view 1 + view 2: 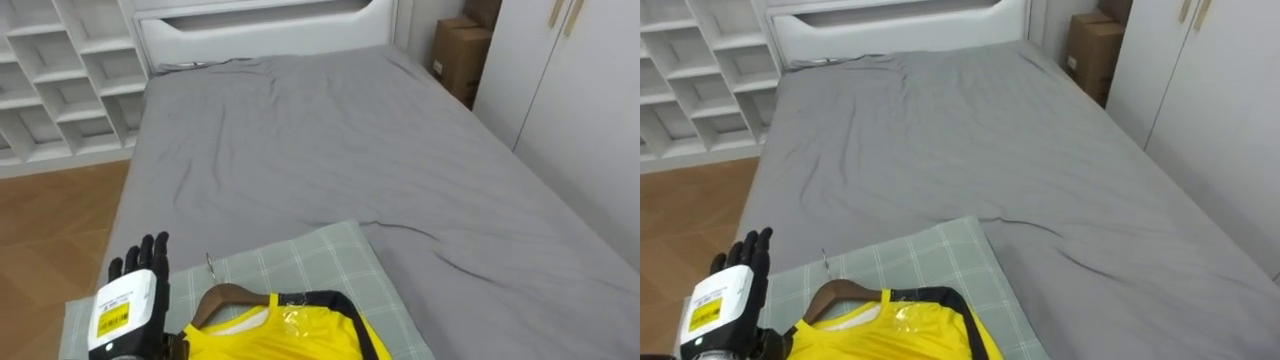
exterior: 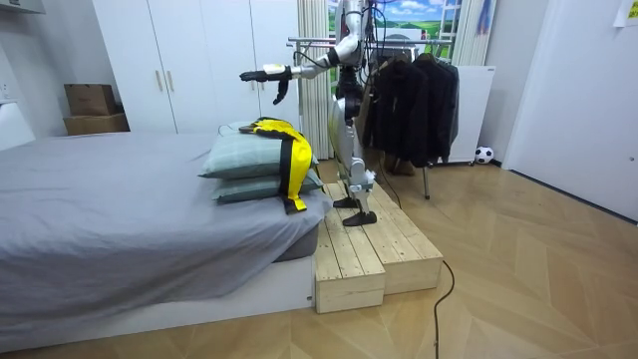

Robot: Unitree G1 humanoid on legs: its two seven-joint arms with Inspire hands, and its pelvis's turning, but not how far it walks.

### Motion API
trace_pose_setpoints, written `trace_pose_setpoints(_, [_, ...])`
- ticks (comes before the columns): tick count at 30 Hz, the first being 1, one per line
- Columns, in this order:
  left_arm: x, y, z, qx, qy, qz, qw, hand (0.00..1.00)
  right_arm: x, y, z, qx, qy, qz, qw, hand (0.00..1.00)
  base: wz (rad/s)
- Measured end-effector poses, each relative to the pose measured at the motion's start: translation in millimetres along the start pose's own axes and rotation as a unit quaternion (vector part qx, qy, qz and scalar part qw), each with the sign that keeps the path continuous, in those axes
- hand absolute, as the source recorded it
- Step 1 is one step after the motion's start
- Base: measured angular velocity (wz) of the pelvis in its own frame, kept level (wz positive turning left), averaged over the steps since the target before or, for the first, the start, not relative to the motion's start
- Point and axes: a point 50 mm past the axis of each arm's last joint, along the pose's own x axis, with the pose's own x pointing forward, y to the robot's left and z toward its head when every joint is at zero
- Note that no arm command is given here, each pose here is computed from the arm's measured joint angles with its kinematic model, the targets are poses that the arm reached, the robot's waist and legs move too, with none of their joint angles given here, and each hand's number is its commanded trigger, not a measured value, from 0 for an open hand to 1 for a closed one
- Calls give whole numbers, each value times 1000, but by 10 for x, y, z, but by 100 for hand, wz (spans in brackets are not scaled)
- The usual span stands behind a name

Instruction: Hang clothes

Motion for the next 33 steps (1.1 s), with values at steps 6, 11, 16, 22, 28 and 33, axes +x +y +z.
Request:
trace_pose_setpoints(6, [15,-15,7,-26,8,-21,999,0,0,-6,-1,0,0,-5,1000,0,0])
trace_pose_setpoints(11, [150,14,95,-53,7,-26,998,0,1,-3,-9,-2,2,-6,1000,0,0])
trace_pose_setpoints(16, [288,3,195,-52,0,-43,998,0,3,10,-19,-15,8,-6,1000,0,-1])
trace_pose_setpoints(22, [506,84,301,-83,7,-40,996,0,3,-21,122,-23,-3,-14,1000,0,-9])
trace_pose_setpoints(28, [701,185,405,-84,3,-32,996,0,-13,-69,358,-11,-35,-28,999,0,-3])
trace_pose_setpoints(33, [799,141,356,-70,31,-54,996,0,-31,-103,530,-7,-60,-45,997,0,5])
